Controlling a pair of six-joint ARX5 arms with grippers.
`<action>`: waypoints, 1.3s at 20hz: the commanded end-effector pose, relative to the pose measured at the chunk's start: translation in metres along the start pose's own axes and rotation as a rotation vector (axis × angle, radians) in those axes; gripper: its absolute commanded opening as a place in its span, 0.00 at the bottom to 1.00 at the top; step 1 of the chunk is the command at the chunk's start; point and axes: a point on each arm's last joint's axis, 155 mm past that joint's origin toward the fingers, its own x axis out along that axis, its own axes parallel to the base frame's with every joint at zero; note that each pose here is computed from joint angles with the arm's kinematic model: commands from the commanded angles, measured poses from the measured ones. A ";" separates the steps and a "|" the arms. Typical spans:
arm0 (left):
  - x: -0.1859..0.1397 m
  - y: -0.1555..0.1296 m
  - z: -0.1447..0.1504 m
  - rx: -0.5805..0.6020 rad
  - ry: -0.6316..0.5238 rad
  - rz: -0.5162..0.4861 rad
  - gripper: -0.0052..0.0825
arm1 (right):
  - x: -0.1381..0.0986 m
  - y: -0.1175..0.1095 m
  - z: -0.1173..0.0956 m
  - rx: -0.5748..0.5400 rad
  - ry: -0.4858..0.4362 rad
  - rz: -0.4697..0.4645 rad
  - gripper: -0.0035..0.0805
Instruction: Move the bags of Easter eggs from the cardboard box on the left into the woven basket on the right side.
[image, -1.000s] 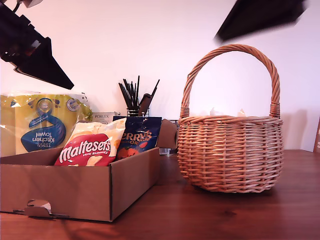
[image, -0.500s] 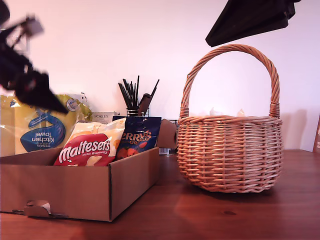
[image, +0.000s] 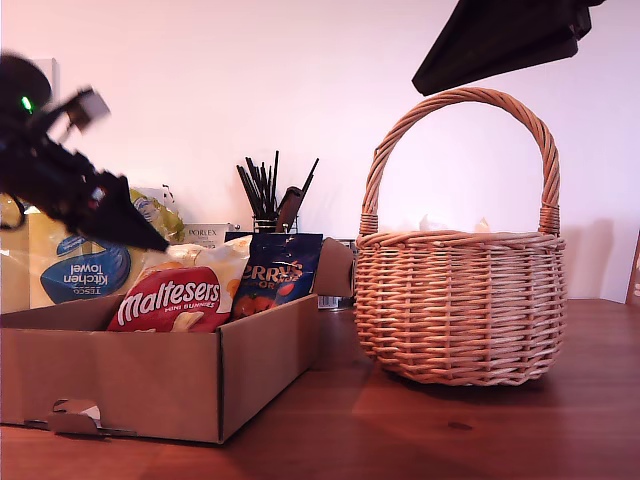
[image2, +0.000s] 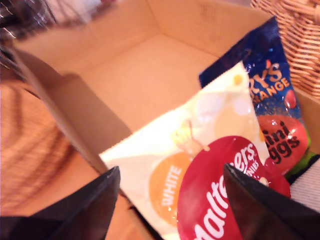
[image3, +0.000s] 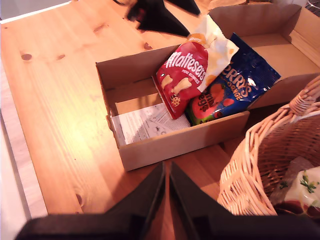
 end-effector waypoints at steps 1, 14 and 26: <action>0.007 0.003 -0.012 -0.052 0.024 -0.024 0.75 | 0.001 0.002 -0.002 -0.009 -0.002 0.003 0.03; 0.008 -0.010 -0.029 -0.159 0.061 -0.109 0.70 | 0.001 0.001 -0.001 -0.028 -0.004 0.003 0.03; 0.016 -0.009 -0.030 -0.134 0.067 -0.094 0.70 | 0.001 0.002 -0.003 -0.025 0.002 0.004 0.03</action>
